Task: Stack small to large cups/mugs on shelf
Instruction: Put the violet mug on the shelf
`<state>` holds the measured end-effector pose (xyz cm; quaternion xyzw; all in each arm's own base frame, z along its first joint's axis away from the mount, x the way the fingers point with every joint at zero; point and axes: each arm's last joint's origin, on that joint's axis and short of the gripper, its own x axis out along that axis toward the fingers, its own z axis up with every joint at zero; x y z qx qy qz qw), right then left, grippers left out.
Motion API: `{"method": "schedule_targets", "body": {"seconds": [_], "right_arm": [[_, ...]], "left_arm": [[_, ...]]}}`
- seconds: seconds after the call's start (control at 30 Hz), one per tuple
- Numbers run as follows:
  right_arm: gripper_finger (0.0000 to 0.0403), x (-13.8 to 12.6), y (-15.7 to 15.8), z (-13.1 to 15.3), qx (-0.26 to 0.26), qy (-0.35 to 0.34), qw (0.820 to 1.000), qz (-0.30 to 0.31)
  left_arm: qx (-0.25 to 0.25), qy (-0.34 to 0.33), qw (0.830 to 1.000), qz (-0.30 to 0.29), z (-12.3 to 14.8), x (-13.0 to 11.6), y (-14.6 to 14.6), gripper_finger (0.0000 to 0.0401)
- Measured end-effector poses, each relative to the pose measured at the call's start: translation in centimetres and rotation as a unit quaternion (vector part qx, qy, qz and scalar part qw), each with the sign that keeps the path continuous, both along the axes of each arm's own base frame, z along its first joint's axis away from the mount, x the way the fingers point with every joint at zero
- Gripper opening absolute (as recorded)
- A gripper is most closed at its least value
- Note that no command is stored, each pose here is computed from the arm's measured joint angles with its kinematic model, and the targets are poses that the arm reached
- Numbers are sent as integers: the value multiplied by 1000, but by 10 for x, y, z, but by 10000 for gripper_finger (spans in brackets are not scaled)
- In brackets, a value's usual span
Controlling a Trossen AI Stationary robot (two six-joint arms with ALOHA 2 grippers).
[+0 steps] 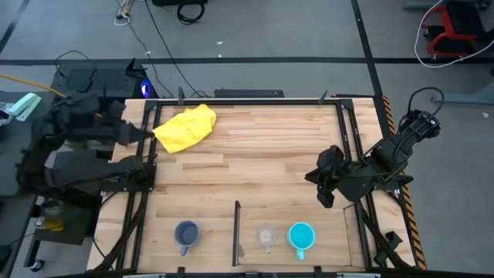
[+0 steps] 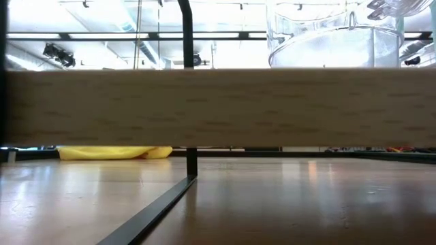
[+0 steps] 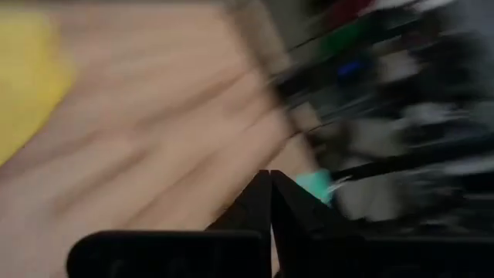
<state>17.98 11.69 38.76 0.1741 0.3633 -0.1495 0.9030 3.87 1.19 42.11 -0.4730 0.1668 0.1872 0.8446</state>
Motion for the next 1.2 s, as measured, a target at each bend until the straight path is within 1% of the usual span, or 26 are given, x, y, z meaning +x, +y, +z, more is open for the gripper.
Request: {"method": "schedule_targets", "body": {"seconds": [0.07,0.13,0.23,0.33,0.37,0.47,0.57,0.77,0.93,1.0,1.07,1.13,1.2], "right_arm": [[43,-1,0,0,-2,3,1000,0],[43,-1,-1,-1,0,5,1000,-4],[43,-2,-1,-1,8,7,1000,-16],[43,-2,-1,-1,10,8,1000,-18],[43,-2,-1,-1,9,8,1000,-17],[43,-2,-1,-1,-5,10,1000,-5],[43,-2,-2,-1,-14,7,1000,-5],[43,-2,-2,-1,11,3,1000,-28],[43,-2,-1,-1,26,4,999,-35],[43,-2,-1,-2,29,6,999,-33],[43,-2,0,-2,33,8,999,-32],[43,-2,0,-2,34,9,999,-31],[43,-2,0,-2,33,9,999,-31]], "left_arm": [[-39,69,997,11,-5,-2,-1,7],[-74,117,990,17,-12,-5,-2,8],[-116,147,982,30,-20,-8,-4,17],[-126,144,981,39,-22,-8,-4,22],[-121,139,982,46,-22,-6,-3,22],[-70,101,990,66,-15,9,8,21],[-38,88,994,47,-10,30,19,13],[15,110,994,3,-16,96,48,11],[64,84,994,-35,-20,146,63,28],[73,70,993,-55,-22,161,60,30],[73,64,992,-82,-24,174,49,28],[70,70,989,-114,-28,185,32,22],[69,81,985,-135,-31,190,10,14]]}}
